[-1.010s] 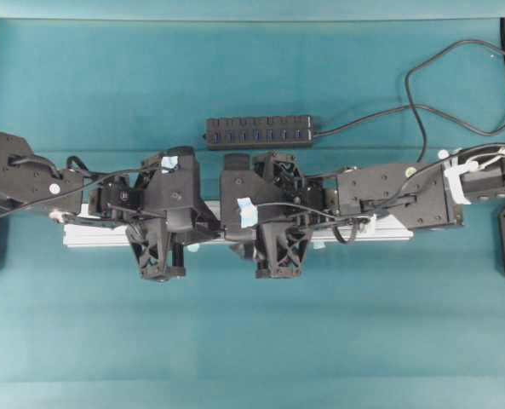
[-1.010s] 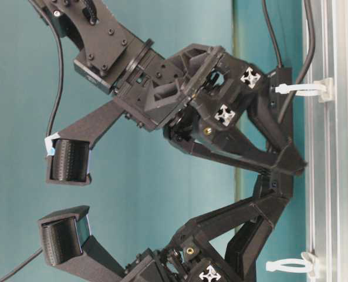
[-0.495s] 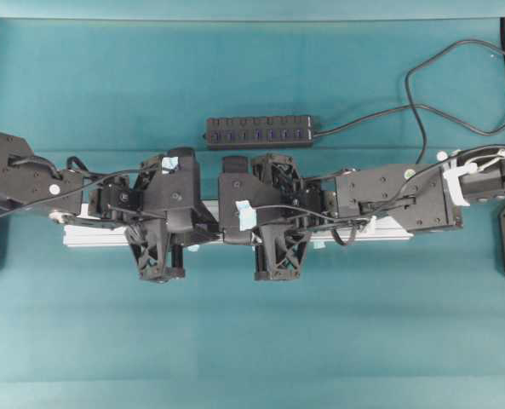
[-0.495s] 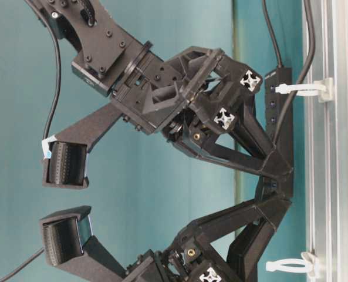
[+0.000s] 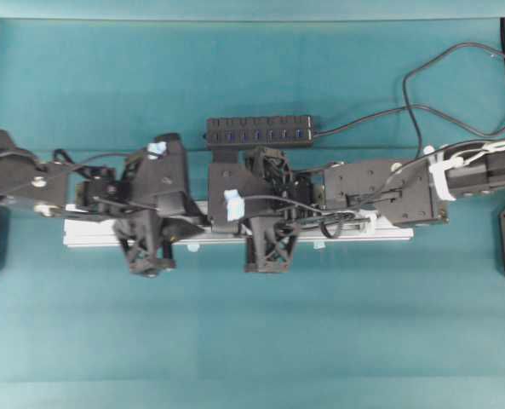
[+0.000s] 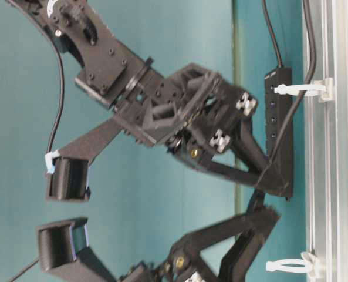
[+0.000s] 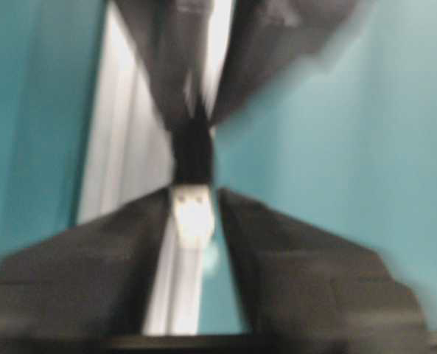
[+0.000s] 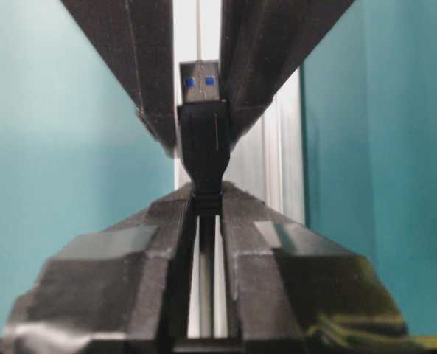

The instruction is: Pass the USB cable through three rings with both arms.

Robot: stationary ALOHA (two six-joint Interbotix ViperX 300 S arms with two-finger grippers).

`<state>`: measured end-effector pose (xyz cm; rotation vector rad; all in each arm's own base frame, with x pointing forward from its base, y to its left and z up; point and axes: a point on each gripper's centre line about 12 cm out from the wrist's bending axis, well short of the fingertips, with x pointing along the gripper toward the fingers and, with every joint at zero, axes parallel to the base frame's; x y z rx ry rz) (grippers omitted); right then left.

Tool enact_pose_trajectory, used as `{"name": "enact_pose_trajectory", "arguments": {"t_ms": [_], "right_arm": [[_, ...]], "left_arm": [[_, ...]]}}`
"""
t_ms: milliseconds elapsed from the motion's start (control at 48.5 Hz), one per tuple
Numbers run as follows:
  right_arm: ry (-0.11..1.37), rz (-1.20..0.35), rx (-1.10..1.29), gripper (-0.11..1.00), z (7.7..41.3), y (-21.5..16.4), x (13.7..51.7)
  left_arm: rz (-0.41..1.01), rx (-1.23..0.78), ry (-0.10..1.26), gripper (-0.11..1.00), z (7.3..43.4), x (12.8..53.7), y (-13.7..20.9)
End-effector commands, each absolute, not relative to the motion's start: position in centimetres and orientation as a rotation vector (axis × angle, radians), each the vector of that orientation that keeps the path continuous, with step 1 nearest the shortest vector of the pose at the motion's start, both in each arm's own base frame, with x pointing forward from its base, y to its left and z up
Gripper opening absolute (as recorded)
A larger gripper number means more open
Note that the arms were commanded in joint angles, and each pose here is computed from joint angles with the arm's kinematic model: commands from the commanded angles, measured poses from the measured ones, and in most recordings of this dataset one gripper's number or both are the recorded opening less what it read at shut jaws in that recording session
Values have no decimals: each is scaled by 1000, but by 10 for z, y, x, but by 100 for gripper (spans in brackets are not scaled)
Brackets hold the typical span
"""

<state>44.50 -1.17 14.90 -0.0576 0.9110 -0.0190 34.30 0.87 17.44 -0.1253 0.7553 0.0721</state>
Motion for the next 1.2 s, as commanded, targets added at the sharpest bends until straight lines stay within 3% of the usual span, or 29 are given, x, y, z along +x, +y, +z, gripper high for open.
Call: {"name": "enact_pose_trajectory", "arguments": {"t_ms": [0, 62, 124, 268, 536, 722, 1175], "right_arm": [[888, -19, -67, -6, 157, -13, 451], [896, -19, -67, -6, 156, -13, 452], [908, -20, -67, -6, 154, -14, 453], [919, -23, -68, -7, 153, -15, 458], [964, -35, -71, -7, 147, -23, 465], [995, -45, -68, -7, 142, -29, 475], [1023, -42, -94, -7, 134, -37, 493]], "left_arm": [[71, -128, 726, 58, 189, 339, 8], [70, -130, 714, 76, 197, 334, 8], [66, -129, 700, 85, 205, 328, 6], [60, -123, 676, 83, 218, 303, 5], [52, -111, 664, 93, 225, 259, 3], [56, -119, 659, 94, 229, 232, 3], [60, -120, 681, 94, 226, 217, 3]]}}
